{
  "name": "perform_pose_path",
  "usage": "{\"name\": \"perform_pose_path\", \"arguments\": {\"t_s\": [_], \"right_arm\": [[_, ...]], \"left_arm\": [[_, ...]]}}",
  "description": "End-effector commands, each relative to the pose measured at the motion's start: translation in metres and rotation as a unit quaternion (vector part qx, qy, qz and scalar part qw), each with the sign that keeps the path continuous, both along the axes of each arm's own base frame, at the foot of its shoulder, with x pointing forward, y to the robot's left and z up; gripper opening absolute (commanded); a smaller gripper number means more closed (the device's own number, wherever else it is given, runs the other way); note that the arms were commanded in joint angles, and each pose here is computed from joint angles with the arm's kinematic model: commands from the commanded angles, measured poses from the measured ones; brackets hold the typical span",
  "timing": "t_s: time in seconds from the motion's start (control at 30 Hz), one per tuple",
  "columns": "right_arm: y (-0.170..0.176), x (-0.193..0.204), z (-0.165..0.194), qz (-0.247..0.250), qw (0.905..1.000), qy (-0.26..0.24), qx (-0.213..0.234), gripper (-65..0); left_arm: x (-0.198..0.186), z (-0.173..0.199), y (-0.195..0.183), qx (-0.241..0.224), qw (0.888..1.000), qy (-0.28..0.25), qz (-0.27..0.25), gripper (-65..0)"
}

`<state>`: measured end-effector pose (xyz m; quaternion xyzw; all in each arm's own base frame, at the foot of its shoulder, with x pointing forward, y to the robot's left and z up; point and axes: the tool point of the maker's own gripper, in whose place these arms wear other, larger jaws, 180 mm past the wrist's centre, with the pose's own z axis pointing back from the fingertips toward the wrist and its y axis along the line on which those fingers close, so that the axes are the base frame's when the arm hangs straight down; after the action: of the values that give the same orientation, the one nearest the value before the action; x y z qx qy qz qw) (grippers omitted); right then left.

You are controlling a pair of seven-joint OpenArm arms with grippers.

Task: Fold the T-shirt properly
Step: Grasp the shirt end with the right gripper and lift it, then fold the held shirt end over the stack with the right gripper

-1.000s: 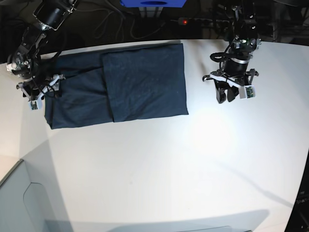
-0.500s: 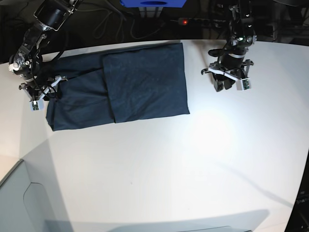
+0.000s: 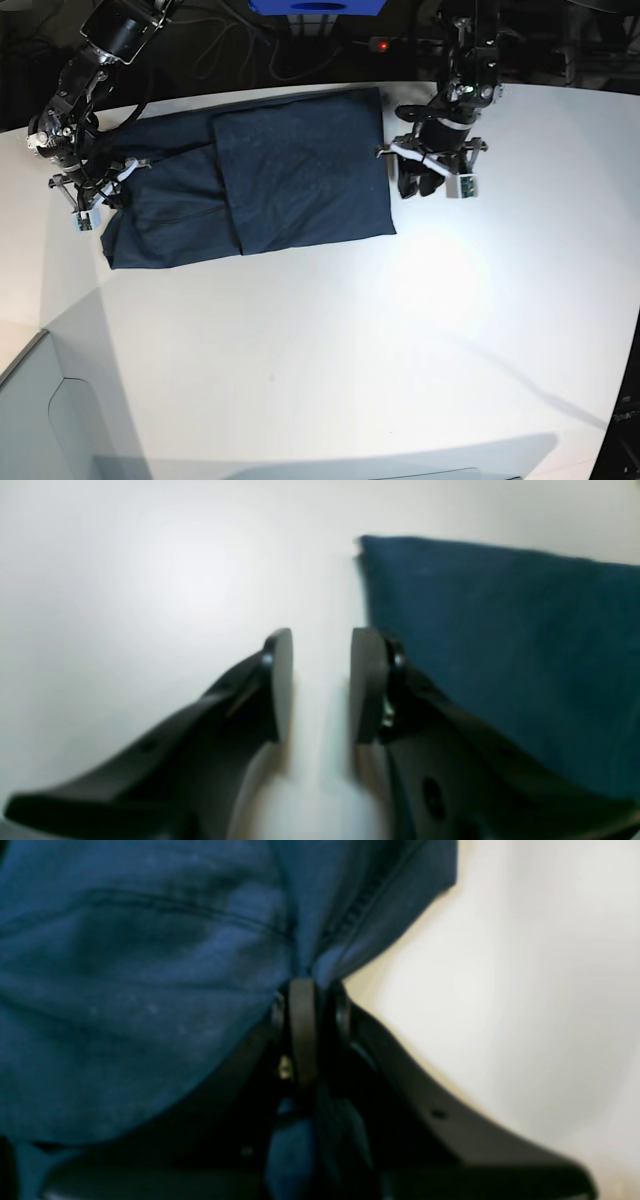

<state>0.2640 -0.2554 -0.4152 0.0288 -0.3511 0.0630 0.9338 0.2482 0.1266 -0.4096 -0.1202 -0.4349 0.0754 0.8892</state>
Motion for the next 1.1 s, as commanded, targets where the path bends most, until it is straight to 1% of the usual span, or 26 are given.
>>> {"name": "perform_pose_path", "arguments": {"t_s": [0.0, 0.17, 0.27, 0.37, 0.43, 0.57, 0.6, 0.7, 0.83, 0.93, 1.07], "right_arm": [[-0.003, 0.016, 0.024, 0.005, 0.999, -0.043, -0.011, -64.8], [0.018, 0.029, 0.055, 0.039, 0.9952, -0.082, -0.036, -64.8], [0.042, 0.029, 0.071, 0.08, 0.9903, -0.101, -0.052, -64.8], [0.083, 0.029, 0.087, 0.141, 0.9804, -0.124, -0.057, -64.8], [0.116, 0.027, 0.102, 0.188, 0.9695, -0.146, -0.059, -64.8], [0.178, 0.017, 0.117, 0.273, 0.9457, -0.171, -0.042, -64.8], [0.191, 0.014, 0.119, 0.29, 0.9405, -0.173, -0.036, -64.8], [0.237, 0.003, 0.12, 0.35, 0.9192, -0.18, -0.009, -64.8], [0.281, -0.016, 0.113, 0.411, 0.8958, -0.169, 0.022, -64.8], [0.303, -0.029, 0.098, 0.439, 0.8854, -0.146, 0.042, -64.9], [0.327, -0.036, 0.096, 0.45, 0.8764, -0.15, 0.083, -64.9]], "left_arm": [[0.006, 0.005, -0.002, -0.002, 1.0, -0.014, -0.002, -46.0], [0.01, -0.003, -0.012, -0.006, 1.0, -0.006, -0.013, -46.0], [0.01, -0.003, -0.012, -0.007, 1.0, -0.005, -0.013, -46.0], [0.01, -0.003, -0.012, -0.007, 1.0, -0.005, -0.013, -46.0], [0.01, -0.003, -0.012, -0.007, 1.0, -0.005, -0.013, -46.0], [0.01, -0.003, -0.012, -0.007, 1.0, -0.005, -0.013, -46.0], [0.01, -0.003, -0.012, -0.007, 1.0, -0.005, -0.013, -46.0], [0.01, -0.003, -0.011, -0.005, 1.0, -0.005, -0.013, -46.0], [0.01, -0.003, -0.007, -0.002, 1.0, -0.005, -0.01, -46.0], [0.01, -0.003, -0.006, -0.001, 1.0, -0.005, -0.01, -46.0], [0.01, -0.003, -0.006, -0.001, 1.0, -0.005, -0.009, -46.0]]}}
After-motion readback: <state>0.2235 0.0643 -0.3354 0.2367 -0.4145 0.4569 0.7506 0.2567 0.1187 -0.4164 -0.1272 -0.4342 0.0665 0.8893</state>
